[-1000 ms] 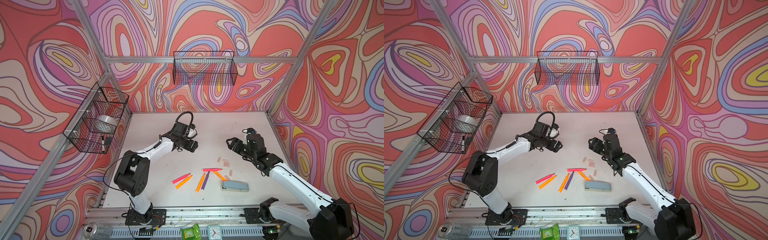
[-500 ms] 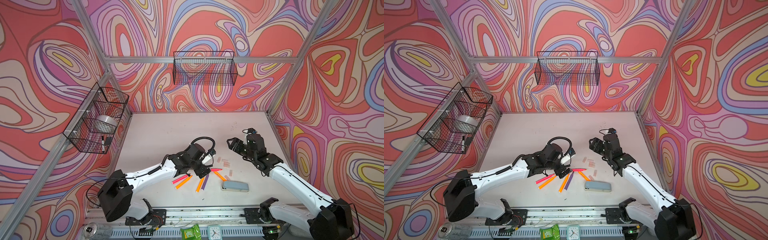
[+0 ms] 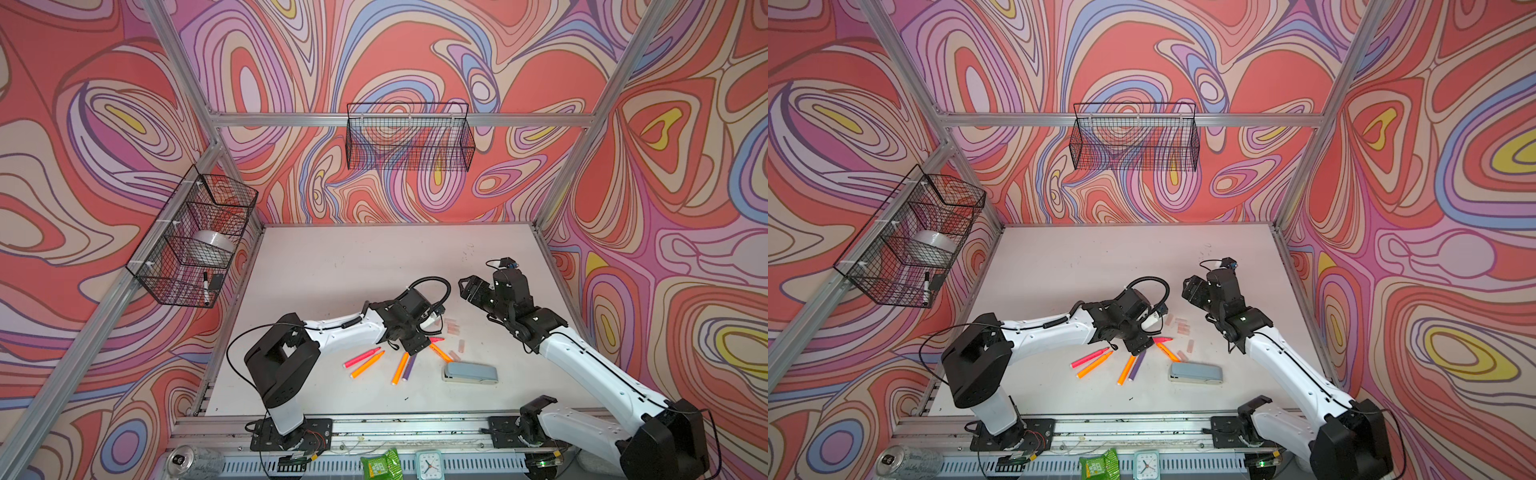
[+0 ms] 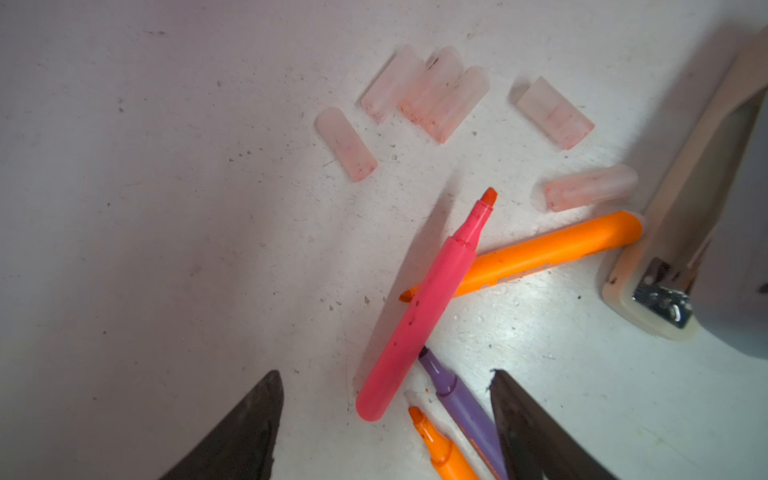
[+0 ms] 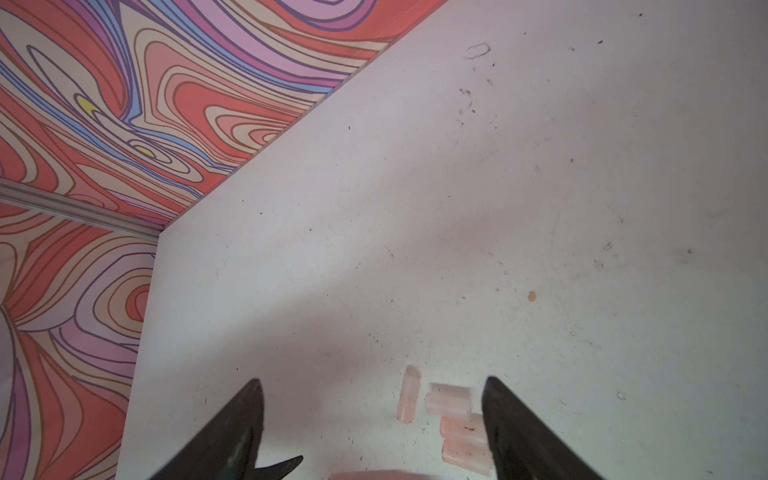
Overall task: Insert the pens into the pen caps
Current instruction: 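Lower the left gripper and grasp the pink highlighter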
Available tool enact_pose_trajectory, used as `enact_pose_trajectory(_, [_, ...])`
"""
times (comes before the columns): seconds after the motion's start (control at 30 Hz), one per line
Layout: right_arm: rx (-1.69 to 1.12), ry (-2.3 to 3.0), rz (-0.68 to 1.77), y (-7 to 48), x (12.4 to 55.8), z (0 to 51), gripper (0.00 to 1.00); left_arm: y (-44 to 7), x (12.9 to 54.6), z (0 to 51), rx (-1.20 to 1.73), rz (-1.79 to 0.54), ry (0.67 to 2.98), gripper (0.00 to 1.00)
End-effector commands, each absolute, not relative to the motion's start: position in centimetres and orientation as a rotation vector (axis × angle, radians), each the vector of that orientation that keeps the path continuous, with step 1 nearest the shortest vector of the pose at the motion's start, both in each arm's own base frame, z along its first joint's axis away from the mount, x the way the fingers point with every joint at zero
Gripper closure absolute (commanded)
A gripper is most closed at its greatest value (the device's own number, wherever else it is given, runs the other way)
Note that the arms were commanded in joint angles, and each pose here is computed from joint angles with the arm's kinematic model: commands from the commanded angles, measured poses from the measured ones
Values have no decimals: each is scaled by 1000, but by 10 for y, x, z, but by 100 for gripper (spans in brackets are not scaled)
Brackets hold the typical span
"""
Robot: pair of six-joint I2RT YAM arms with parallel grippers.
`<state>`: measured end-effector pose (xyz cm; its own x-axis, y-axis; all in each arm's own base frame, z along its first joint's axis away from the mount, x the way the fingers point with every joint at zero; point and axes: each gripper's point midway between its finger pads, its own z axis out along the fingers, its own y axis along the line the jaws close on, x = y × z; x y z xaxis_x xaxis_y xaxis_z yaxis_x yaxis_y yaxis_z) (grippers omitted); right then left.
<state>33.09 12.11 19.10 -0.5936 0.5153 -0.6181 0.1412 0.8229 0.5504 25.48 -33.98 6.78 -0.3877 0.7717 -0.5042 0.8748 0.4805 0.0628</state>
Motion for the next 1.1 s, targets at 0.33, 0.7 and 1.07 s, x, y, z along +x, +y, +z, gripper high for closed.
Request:
enact_pose_trajectory(0.33, [495, 2150, 556, 116, 328, 199, 15, -351, 249, 43, 1427, -328, 2336, 35])
enact_pose_trajectory(0.7, [494, 2153, 553, 116, 328, 198, 15, -348, 252, 25, 1445, -274, 2379, 52])
enact_pose_trajectory(1.07, [495, 2157, 550, 116, 328, 198, 15, -353, 256, 19, 1445, -264, 2388, 80])
